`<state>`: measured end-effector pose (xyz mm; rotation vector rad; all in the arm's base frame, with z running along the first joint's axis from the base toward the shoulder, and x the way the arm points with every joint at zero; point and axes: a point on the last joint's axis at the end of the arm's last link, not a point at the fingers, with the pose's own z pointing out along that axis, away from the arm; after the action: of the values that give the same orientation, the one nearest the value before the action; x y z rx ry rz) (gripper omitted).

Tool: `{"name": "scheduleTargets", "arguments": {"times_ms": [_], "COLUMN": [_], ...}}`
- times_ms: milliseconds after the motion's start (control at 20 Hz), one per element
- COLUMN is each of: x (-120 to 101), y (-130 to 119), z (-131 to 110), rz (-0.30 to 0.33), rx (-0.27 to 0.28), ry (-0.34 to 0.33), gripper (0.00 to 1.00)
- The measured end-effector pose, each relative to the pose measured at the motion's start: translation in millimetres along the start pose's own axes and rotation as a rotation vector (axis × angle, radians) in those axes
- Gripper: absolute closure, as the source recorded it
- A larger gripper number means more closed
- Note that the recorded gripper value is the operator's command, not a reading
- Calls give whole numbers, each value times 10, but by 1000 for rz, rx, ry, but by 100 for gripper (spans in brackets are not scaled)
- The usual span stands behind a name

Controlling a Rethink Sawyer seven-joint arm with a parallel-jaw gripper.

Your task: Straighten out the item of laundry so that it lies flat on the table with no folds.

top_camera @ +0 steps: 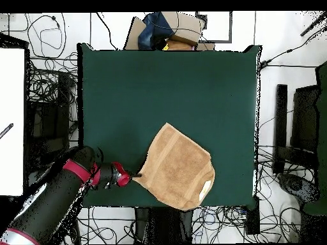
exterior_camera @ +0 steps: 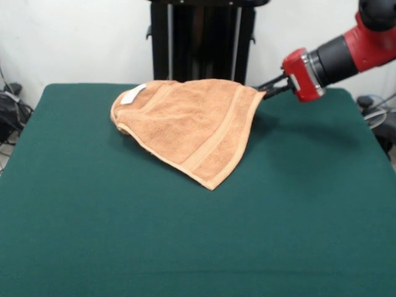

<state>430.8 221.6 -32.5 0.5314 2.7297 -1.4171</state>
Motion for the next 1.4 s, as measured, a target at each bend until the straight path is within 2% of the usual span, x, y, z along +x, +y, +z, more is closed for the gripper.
{"name": "scheduleTargets", "arguments": {"times_ms": [750, 1400], "x": [-173, -238], "y": [14, 169], "z": [-103, -274], "rz": [74, 127], "rx": [-43, -98], "ry": [-1, 29], "gripper": [100, 100]}}
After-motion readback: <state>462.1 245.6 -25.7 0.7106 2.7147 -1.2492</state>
